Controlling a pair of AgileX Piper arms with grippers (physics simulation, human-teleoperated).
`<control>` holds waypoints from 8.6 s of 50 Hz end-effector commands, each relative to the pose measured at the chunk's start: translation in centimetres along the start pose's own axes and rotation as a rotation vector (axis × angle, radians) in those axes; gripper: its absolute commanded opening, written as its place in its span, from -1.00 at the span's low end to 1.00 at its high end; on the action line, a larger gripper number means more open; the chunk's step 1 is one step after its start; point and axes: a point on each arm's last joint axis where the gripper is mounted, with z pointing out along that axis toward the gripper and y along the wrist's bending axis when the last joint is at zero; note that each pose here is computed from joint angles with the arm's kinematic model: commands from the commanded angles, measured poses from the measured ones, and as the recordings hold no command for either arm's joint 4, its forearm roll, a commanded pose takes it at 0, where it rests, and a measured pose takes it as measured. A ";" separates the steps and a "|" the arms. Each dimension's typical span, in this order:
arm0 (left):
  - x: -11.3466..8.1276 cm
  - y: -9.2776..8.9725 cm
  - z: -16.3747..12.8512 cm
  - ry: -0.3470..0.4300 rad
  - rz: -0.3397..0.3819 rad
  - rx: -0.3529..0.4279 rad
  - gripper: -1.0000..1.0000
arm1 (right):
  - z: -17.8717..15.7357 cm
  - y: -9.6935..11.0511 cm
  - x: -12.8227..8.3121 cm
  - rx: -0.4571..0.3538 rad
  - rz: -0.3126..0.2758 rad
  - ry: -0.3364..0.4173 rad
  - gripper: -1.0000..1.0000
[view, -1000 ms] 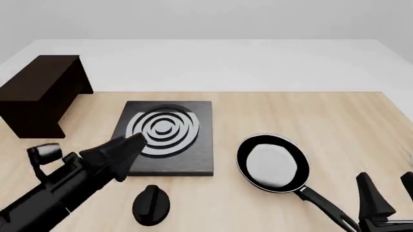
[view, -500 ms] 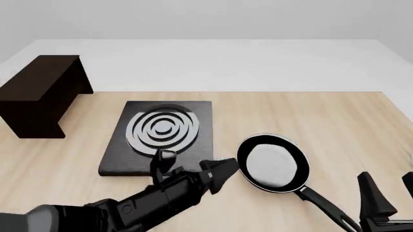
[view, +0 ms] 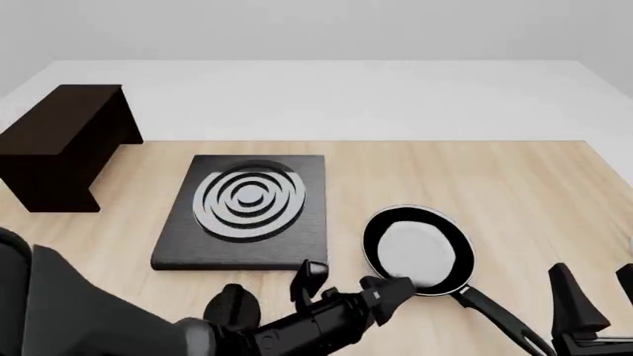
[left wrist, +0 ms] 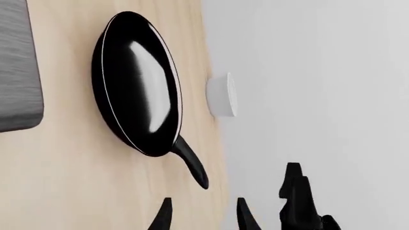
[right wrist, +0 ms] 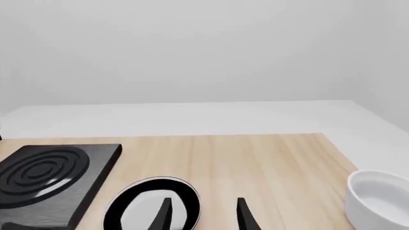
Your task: Put the frying pan on top of the cabinet.
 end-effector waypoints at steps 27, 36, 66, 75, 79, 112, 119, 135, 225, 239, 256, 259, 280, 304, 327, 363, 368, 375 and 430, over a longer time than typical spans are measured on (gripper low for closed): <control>5.1 3.5 5.5 0.098 -0.162 0.046 1.00 | 0.0 0.0 0.0 0.007 0.027 0.002 1.00; 5.8 3.2 6.3 0.112 -0.174 0.060 1.00 | 0.0 0.0 0.0 0.008 0.031 0.003 1.00; 7.9 4.3 9.4 0.148 -0.210 0.058 1.00 | 0.1 -0.1 0.0 0.012 0.054 0.007 1.00; 8.3 4.3 10.1 0.154 -0.217 0.059 1.00 | 0.1 -0.1 0.0 0.013 0.066 0.005 1.00; 8.3 4.4 10.3 0.153 -0.220 0.056 1.00 | 0.0 -0.1 0.0 0.014 0.069 0.004 1.00; 8.9 4.7 13.0 0.156 -0.247 0.036 1.00 | 0.0 -0.1 0.0 0.016 0.093 0.000 1.00; 8.7 4.5 13.6 0.152 -0.243 0.036 1.00 | 0.1 -0.1 0.0 0.016 0.098 0.001 1.00; 8.2 4.1 14.8 0.141 -0.220 0.026 1.00 | 0.1 -0.1 0.0 0.020 0.112 0.001 1.00; 7.5 3.4 18.5 0.132 -0.058 -0.026 -1.00 | 0.0 -0.2 -0.1 0.036 0.173 -0.008 1.00; 6.9 3.3 17.9 0.117 -0.073 -0.001 -1.00 | 0.0 -0.2 -0.1 0.032 0.167 -0.007 1.00; 1.3 -1.2 15.2 0.026 0.059 0.027 -1.00 | 0.0 -0.1 -0.1 0.024 0.157 -0.009 1.00; 0.2 -1.6 14.6 0.007 0.074 0.023 -1.00 | 0.0 -0.1 -0.2 0.024 0.156 -0.009 1.00; -12.2 -8.3 7.5 -0.244 0.225 0.015 -1.00 | 0.0 0.0 -0.1 0.007 0.137 -0.004 1.00; -22.6 -11.3 -1.1 -0.551 0.176 0.060 -1.00 | 0.0 0.0 0.0 -0.006 0.111 0.004 1.00; -29.4 -10.3 -7.2 -0.786 0.143 0.056 -1.00 | 0.1 0.0 -0.4 0.001 0.093 0.008 1.00; -36.9 -5.6 -11.8 -0.995 0.078 -0.024 -1.00 | 0.2 0.0 -0.1 -0.007 0.079 0.016 1.00; -37.8 -5.0 -12.5 -1.018 0.073 -0.043 -1.00 | 0.3 0.1 -0.4 -0.009 0.077 0.016 1.00; -38.7 -4.1 -13.0 -1.039 0.066 -0.063 -1.00 | 0.3 0.1 -0.7 -0.011 0.073 0.017 1.00; -42.8 2.1 -16.1 -1.157 -0.033 -0.113 -1.00 | 0.5 0.1 -0.9 -0.020 0.055 0.024 1.00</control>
